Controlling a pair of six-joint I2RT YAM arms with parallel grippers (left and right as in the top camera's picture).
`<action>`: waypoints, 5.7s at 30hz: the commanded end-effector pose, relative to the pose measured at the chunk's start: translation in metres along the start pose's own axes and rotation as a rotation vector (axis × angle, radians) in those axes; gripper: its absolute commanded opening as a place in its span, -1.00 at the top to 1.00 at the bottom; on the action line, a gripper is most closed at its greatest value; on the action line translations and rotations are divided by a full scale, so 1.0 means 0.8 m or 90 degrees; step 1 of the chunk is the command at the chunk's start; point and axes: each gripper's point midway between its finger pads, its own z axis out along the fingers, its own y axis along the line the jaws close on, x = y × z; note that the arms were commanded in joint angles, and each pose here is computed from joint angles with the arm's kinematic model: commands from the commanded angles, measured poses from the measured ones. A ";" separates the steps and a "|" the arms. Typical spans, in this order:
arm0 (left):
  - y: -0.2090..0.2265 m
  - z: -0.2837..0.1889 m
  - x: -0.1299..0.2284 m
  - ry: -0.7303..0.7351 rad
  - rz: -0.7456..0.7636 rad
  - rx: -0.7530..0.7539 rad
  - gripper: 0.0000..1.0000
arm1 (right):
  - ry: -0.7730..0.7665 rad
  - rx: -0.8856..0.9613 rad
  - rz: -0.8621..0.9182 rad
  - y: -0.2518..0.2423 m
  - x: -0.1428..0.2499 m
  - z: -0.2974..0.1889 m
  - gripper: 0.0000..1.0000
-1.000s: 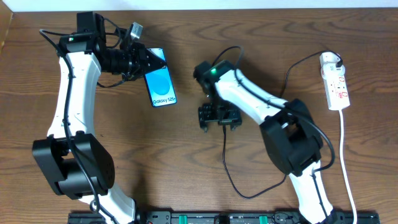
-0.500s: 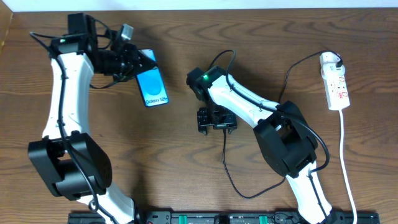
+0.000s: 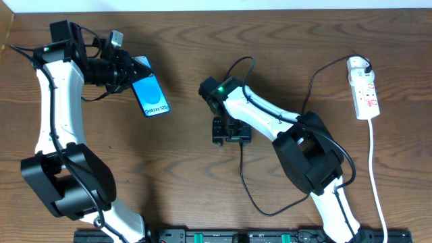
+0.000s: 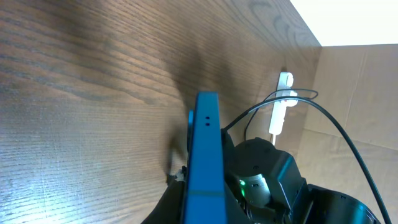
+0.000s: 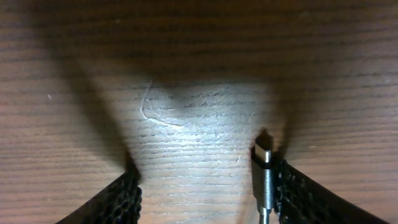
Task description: Plug charger to phone and switch on socket
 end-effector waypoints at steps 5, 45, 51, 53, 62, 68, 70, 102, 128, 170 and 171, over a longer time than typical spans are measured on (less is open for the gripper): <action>-0.014 -0.010 0.001 -0.011 0.016 0.013 0.85 | 0.013 0.037 0.021 -0.013 0.010 0.020 -0.12; -0.014 -0.010 0.002 -0.008 0.006 0.014 0.85 | 0.037 0.010 0.017 -0.006 0.016 0.020 0.97; -0.019 -0.010 0.002 -0.007 -0.014 0.028 0.85 | 0.100 -0.260 -0.113 0.055 0.004 -0.005 0.98; -0.028 -0.011 0.001 -0.007 -0.009 0.056 0.85 | 0.113 -0.403 -0.183 0.084 0.002 -0.032 0.98; -0.100 -0.030 -0.016 -0.032 0.093 0.266 0.85 | 0.092 -0.894 -0.371 0.116 -0.022 -0.181 0.85; -0.134 -0.049 -0.024 -0.051 0.188 0.365 0.85 | 0.081 -0.971 -0.428 0.115 -0.030 -0.218 0.87; -0.139 -0.051 -0.028 -0.059 0.209 0.374 0.85 | 0.075 -0.973 -0.439 0.119 -0.031 -0.222 0.89; -0.200 -0.071 -0.076 -0.102 0.227 0.407 0.85 | -0.062 -1.011 -0.583 0.147 -0.016 -0.342 0.94; -0.219 -0.058 -0.051 -0.067 0.313 0.438 0.85 | -0.132 -1.023 -0.648 0.140 -0.004 -0.359 0.98; -0.227 -0.047 -0.038 -0.038 0.314 0.450 0.85 | -0.181 -1.026 -0.662 0.128 -0.015 -0.365 0.98; -0.226 -0.047 -0.038 -0.037 0.313 0.450 0.85 | -0.181 -1.026 -0.663 0.128 -0.015 -0.365 0.98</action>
